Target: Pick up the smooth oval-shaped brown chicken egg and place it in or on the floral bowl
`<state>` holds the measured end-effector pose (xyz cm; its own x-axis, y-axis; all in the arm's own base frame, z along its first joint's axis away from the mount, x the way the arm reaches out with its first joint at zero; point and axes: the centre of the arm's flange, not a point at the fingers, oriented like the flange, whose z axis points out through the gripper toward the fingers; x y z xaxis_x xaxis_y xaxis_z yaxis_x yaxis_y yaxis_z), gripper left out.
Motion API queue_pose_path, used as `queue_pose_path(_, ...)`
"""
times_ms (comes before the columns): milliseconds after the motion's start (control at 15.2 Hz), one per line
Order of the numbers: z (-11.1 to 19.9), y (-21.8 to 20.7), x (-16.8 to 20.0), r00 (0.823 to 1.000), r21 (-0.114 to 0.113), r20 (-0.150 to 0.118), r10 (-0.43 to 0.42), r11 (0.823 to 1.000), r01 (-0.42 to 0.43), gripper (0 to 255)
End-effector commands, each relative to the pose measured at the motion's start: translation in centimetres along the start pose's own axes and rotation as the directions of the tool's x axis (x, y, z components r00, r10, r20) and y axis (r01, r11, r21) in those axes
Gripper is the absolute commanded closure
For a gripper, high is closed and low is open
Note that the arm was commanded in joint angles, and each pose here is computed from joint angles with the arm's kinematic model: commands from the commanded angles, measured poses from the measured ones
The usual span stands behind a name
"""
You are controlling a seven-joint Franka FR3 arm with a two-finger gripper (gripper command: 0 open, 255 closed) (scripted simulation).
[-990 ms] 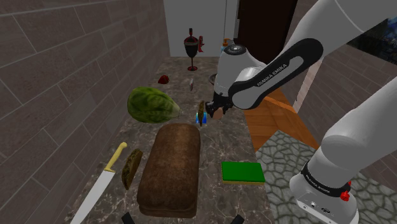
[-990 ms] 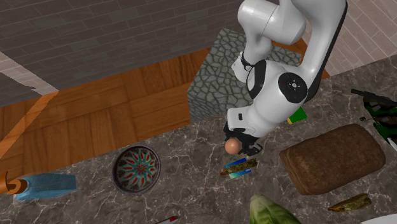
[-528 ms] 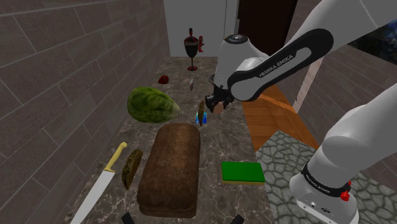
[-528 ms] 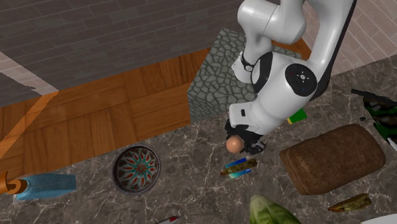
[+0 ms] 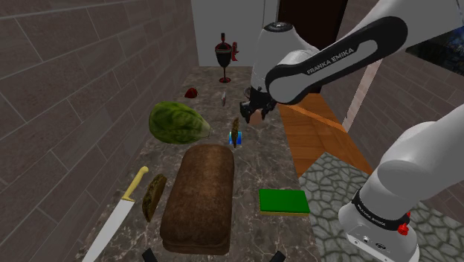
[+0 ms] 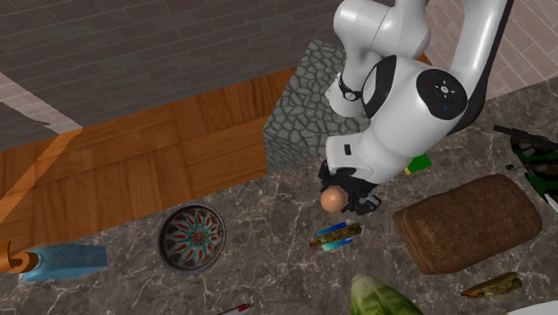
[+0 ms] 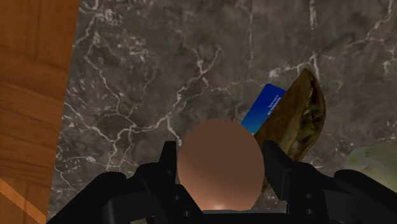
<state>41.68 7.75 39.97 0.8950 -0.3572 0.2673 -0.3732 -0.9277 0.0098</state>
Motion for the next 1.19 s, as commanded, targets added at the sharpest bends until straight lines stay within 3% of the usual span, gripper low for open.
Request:
queue_pose_path(0,-1.0,0.1,0.2,1.0,0.0,0.0,0.0,1.0,0.0,255)
queue_pose_path(528,-4.6,0.1,1.2,1.0,0.0,0.0,0.0,1.0,0.0,255)
queue_pose_path(1122,-2.0,6.1,11.2,1.0,0.0,0.0,0.0,1.0,0.0,255)
